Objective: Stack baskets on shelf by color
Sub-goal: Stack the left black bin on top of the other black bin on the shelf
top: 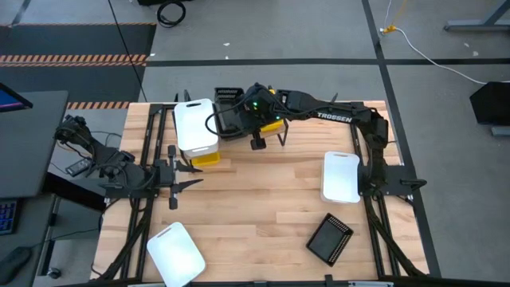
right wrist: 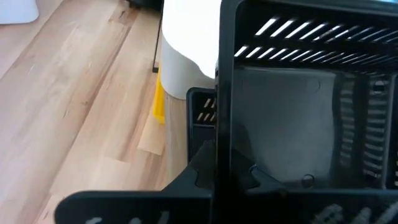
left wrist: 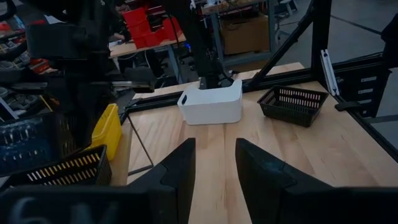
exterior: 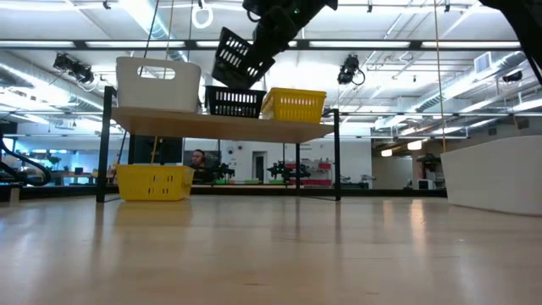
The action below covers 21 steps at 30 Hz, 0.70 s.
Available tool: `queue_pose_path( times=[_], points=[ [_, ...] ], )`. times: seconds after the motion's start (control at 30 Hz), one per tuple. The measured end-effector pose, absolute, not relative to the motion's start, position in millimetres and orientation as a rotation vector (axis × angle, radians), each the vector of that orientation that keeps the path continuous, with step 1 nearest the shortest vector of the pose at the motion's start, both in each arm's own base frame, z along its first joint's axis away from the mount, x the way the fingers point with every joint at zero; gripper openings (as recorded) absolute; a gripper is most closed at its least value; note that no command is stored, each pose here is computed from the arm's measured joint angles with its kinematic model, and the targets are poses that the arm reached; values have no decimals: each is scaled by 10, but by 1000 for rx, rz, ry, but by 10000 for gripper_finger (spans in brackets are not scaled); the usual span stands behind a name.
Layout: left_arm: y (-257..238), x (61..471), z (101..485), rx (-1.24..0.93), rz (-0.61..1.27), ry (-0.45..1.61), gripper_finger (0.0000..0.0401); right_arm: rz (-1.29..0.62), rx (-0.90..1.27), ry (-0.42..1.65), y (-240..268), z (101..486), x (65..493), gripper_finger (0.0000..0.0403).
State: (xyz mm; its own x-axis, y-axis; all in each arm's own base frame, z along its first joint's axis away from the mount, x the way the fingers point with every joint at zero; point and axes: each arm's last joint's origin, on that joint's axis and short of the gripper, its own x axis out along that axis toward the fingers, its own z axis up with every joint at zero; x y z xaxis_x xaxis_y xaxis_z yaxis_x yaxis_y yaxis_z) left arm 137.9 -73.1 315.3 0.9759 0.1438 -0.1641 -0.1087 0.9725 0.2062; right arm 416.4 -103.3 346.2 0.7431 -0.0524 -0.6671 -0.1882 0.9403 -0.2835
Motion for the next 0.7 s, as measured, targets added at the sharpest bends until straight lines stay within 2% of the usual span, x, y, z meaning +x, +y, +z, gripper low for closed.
queue_pose_path(
  times=[0.5,0.7],
  points=[
    [-731,1379,3153,197,128,179,121,65,-337,737,-1044,3296,4195,8],
    [-731,1379,3153,197,128,179,121,61,-326,744,-1043,3290,4191,26]
  ],
)
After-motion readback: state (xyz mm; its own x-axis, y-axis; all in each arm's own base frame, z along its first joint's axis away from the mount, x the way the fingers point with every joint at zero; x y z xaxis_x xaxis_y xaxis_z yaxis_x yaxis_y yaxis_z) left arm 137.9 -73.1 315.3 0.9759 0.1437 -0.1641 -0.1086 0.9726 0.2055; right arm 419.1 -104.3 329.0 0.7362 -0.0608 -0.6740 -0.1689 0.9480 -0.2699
